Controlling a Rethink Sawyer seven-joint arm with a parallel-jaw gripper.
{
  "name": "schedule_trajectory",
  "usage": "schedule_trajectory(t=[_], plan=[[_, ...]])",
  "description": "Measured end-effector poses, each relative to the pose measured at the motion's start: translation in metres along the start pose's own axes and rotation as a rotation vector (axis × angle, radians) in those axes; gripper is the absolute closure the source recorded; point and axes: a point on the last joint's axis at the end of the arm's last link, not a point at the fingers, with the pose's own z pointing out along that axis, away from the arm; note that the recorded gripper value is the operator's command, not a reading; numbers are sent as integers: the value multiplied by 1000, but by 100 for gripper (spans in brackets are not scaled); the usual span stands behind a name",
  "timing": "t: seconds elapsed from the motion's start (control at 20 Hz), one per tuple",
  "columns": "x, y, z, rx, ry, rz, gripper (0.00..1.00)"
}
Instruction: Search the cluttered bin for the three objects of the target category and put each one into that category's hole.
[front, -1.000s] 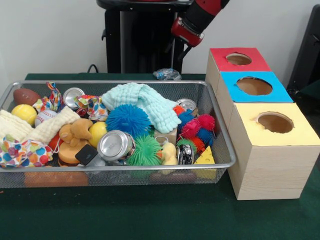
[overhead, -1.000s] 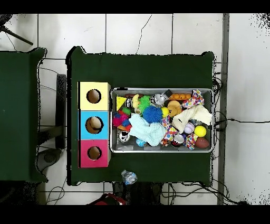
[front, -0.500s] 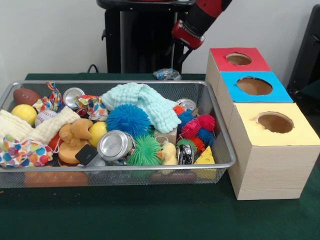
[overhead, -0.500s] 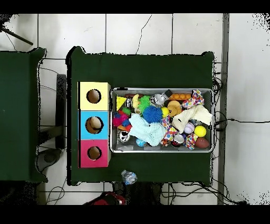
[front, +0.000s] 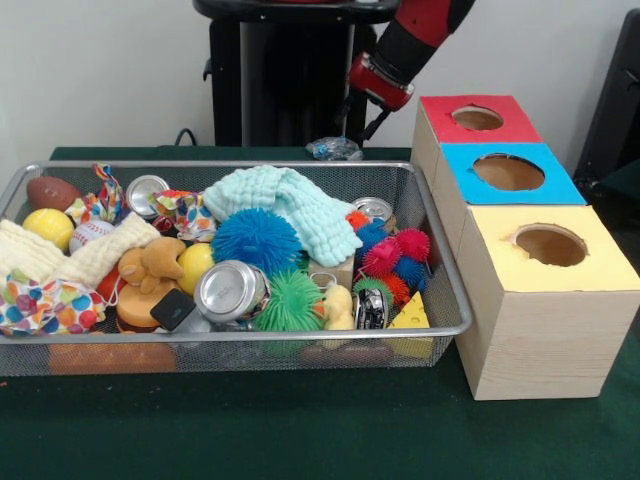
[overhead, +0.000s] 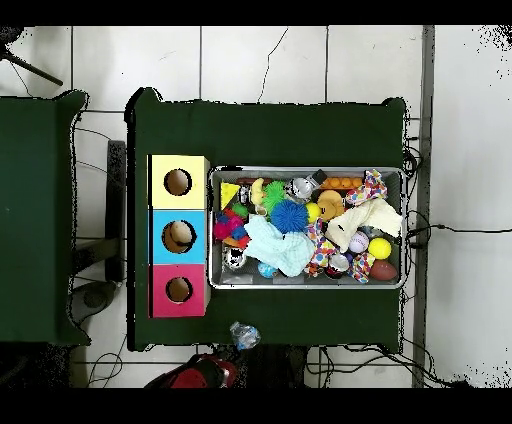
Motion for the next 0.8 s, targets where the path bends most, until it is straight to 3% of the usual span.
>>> schedule_trajectory(t=[0.8], plan=[[-21,10,2,-18,9,-19,0]])
